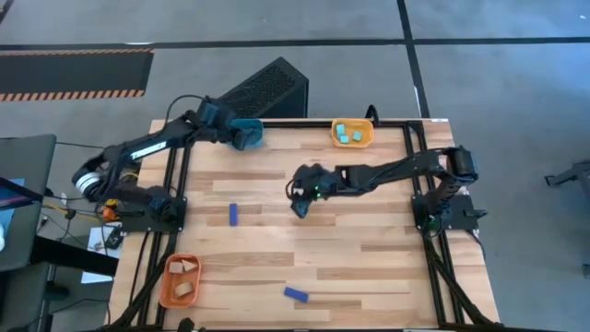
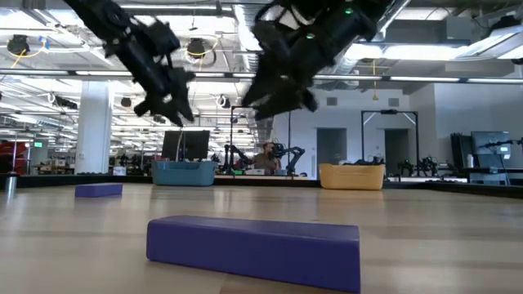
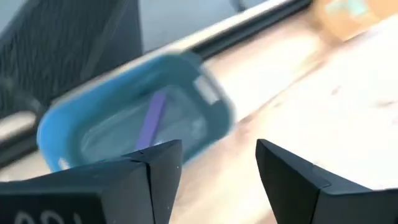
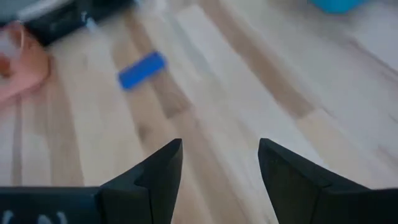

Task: Sort & place blocks by color
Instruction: Put the bottom blue block into the blue bin

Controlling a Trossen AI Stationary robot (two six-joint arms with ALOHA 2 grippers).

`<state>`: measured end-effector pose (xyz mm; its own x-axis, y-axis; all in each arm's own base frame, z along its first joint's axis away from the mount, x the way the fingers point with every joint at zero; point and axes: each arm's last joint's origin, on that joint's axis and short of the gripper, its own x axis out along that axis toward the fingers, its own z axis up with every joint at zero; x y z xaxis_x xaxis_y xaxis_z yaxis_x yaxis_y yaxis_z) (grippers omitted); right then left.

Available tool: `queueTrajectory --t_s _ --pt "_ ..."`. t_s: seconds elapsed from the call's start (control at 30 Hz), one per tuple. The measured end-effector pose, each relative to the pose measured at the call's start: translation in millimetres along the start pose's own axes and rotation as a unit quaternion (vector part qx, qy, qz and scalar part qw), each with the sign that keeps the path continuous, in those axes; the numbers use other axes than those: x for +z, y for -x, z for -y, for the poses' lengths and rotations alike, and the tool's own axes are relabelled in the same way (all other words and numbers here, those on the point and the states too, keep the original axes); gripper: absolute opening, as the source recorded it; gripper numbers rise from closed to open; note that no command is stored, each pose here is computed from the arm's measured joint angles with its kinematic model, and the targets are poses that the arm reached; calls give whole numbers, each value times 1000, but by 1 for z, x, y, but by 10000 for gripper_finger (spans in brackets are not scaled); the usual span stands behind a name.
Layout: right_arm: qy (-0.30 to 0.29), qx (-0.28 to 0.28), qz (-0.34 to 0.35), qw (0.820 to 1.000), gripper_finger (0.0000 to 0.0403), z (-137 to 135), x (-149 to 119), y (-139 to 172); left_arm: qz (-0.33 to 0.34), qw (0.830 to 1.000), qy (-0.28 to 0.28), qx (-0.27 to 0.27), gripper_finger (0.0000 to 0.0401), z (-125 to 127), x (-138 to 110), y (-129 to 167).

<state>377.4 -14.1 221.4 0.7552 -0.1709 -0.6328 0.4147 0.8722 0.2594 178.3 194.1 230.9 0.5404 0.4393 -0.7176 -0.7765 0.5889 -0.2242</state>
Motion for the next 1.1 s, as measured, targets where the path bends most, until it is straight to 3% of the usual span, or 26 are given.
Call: queueTrajectory --t_s 0.33,0.5,0.6,0.9,1.1 --pt "60 38 -26 997 230 -65 -31 -32 71 989 -67 -107 176 58 -23 68" --pt "162 60 -42 984 230 -105 -57 -36 76 981 -110 -142 176 76 -46 85" --pt "186 49 -28 981 230 -123 -65 -32 77 976 -126 -157 176 86 -59 90" --pt "306 40 9 951 230 -137 -40 -16 70 968 -141 -197 176 115 -100 105" --pt "317 39 3 948 230 -137 -37 -14 86 960 -142 -224 176 134 -119 122"
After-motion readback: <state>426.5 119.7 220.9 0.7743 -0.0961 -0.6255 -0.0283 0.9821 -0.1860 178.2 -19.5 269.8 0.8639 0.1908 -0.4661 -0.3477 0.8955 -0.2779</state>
